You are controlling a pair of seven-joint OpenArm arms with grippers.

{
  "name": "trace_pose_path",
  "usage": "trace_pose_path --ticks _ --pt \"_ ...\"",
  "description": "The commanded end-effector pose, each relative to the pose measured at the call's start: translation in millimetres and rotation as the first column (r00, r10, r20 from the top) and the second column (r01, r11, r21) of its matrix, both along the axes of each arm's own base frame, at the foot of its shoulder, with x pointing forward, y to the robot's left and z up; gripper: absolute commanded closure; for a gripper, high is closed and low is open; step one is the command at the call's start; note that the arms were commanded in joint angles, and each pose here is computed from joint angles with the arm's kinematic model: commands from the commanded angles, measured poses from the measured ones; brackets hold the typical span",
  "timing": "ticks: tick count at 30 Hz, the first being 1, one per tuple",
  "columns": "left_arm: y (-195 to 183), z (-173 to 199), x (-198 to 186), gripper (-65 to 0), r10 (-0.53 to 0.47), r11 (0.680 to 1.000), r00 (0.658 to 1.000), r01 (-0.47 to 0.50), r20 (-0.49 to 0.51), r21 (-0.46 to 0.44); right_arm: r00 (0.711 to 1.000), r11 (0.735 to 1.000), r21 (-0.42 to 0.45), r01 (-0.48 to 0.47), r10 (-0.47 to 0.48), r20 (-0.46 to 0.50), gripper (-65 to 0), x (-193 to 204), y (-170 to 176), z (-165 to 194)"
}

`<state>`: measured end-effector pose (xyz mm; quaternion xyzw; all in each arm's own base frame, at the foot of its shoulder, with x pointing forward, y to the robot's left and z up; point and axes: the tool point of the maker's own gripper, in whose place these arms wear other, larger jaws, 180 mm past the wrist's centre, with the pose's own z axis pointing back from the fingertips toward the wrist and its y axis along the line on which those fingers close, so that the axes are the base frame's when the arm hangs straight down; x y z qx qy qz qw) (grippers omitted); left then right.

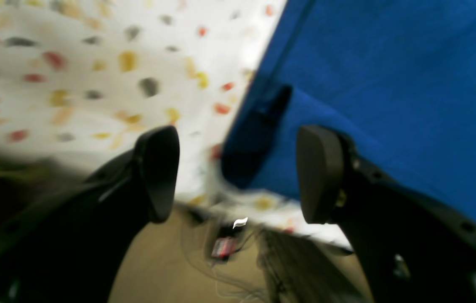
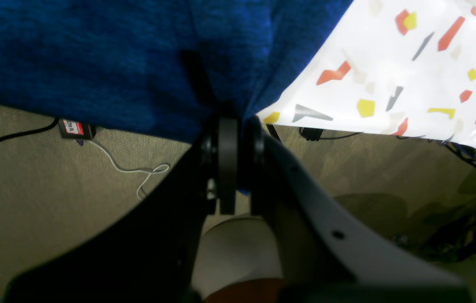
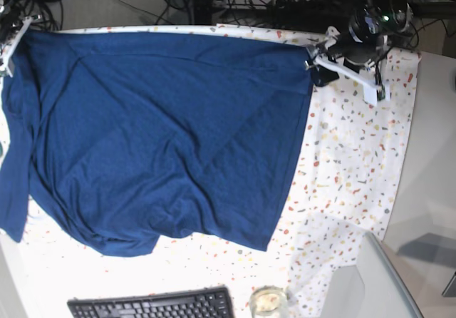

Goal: Layout the t-shirt on the table in an organized manner, then fold the t-shirt properly
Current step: 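Release and regrasp the shirt corner with the left gripper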

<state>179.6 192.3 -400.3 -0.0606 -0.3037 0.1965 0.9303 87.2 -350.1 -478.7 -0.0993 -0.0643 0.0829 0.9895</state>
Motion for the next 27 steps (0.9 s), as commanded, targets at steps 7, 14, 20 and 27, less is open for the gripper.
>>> trace_pose_path --ticks 7,14,20,27 --pt "-38.9 23.9 47.8 -41.0 -0.045 0.987 0.989 0.065 0.141 -0.144 1.0 0.999 -0.034 -0.006 0.006 0.011 0.0 3.7 -11.8 8.8" --pt "-82.7 6.8 86.8 -21.7 -0.136 0.965 0.981 0.163 0.138 -0.206 1.0 0.999 -0.034 -0.006 0.006 0.011 0.0 3.7 -11.8 8.8" --pt "-93.3 7.8 76.3 0.0 -0.161 0.959 0.978 0.186 0.131 -0.213 1.0 0.999 -0.038 0.001 0.0 0.013 0.0 3.5 -14.4 10.0" --pt "-29.9 -6.2 26.4 0.0 0.065 0.988 0.997 -0.058 0.04 -0.142 1.0 0.999 -0.037 -0.002 0.003 0.007 0.0 1.7 -13.6 9.3"
